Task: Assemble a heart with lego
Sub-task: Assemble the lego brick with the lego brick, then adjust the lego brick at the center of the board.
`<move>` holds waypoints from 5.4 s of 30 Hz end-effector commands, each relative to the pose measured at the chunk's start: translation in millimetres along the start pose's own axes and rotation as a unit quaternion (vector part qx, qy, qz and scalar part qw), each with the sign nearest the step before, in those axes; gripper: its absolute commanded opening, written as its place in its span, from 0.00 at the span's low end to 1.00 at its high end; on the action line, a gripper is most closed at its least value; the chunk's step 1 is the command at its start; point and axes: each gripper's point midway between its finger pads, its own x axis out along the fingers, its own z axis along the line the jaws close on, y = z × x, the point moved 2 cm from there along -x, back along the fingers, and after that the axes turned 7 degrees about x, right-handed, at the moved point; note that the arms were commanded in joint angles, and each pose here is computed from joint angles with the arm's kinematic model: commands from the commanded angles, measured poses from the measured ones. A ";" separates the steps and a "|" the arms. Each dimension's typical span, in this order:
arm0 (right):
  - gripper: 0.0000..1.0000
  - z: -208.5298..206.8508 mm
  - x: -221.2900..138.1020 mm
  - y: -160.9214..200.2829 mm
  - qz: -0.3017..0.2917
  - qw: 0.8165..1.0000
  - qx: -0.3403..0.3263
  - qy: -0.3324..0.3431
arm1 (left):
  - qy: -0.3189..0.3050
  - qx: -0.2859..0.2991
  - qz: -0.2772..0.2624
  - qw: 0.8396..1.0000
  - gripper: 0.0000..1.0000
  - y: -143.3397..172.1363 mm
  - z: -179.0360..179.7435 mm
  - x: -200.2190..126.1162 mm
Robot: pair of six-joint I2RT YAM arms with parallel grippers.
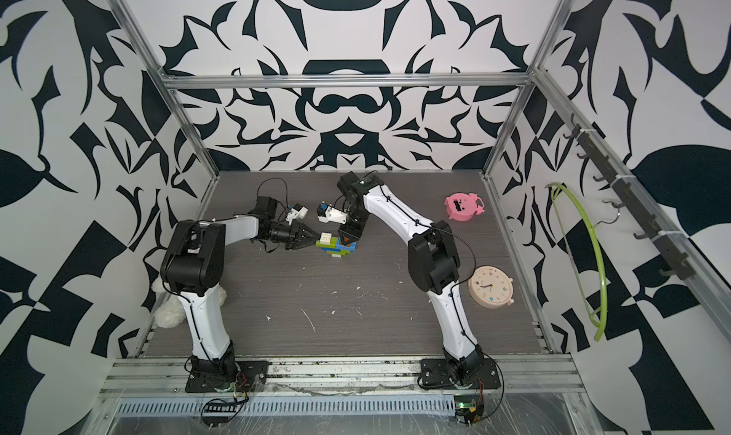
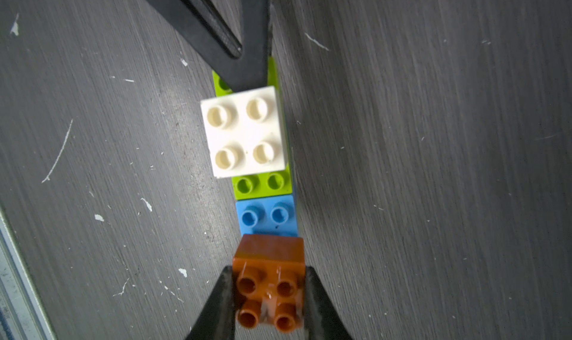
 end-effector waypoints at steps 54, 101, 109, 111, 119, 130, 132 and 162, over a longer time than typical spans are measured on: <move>0.24 14.3 77.0 60.1 0.196 0.975 0.071 -0.078 | -0.048 -0.019 0.007 0.999 0.27 -2.3 32.6 4.6; 0.50 9.3 -64.9 -19.6 -0.225 0.916 0.293 -0.159 | 0.016 -0.282 -0.080 0.956 0.34 -13.6 48.4 -4.5; 0.50 8.9 -70.9 -19.1 -0.237 0.911 0.296 -0.163 | 0.009 -0.308 -0.109 0.945 0.39 -21.8 59.2 -5.7; 0.50 5.4 -69.9 -15.7 -0.236 0.910 0.302 -0.156 | 0.007 -0.306 -0.112 0.945 0.40 -21.9 58.4 -6.6; 0.42 -2.0 -27.3 8.4 -0.195 0.908 0.353 -0.118 | -0.032 -0.276 -0.120 0.953 0.47 -16.9 50.4 -15.5; 0.41 -38.1 -8.7 51.9 -0.236 0.888 0.390 0.051 | -0.161 -0.096 -0.192 0.963 0.57 -3.4 11.7 -60.4; 0.45 -44.3 -19.5 62.9 -0.249 0.887 0.373 0.106 | -0.208 -0.062 -0.221 0.951 0.58 1.9 9.2 -75.6; 0.34 -65.6 65.5 -41.5 -0.235 0.879 0.412 -0.045 | -0.455 0.018 -0.524 0.720 0.99 107.5 -13.5 -225.4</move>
